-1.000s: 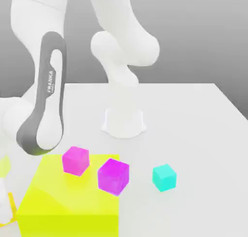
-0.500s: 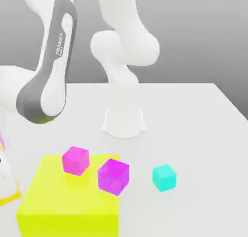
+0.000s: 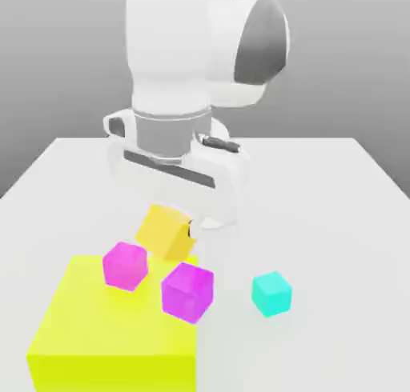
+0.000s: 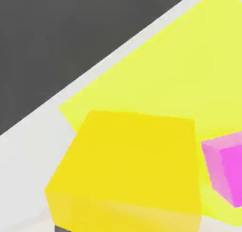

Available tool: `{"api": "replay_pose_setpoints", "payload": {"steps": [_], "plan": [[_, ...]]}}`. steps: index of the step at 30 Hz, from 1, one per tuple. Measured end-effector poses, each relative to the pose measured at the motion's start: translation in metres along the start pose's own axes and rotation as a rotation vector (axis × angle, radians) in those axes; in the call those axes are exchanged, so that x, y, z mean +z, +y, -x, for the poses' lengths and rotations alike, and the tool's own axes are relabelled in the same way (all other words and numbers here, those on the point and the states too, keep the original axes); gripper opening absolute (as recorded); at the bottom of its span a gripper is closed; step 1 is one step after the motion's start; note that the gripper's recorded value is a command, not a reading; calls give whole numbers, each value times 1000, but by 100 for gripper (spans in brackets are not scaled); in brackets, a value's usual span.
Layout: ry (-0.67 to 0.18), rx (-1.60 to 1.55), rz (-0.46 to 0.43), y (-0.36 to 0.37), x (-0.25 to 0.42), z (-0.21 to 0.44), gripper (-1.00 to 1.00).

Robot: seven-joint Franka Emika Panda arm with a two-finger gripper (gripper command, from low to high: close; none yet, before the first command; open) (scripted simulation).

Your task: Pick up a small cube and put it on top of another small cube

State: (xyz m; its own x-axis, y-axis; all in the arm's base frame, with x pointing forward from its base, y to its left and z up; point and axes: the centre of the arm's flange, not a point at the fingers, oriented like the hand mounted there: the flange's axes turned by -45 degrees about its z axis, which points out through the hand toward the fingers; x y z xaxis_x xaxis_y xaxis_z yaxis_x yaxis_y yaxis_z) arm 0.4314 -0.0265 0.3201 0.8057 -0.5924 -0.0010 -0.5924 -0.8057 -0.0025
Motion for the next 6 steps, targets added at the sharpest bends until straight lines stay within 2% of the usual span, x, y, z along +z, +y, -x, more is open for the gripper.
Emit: {"api": "replay_pose_setpoints", "payload": {"steps": [1, 2, 6], "plan": [[0, 0, 0, 0, 13, 1, -100], [1, -1, 0, 0, 23, 2, 100], [1, 0, 0, 0, 23, 2, 100]]}}
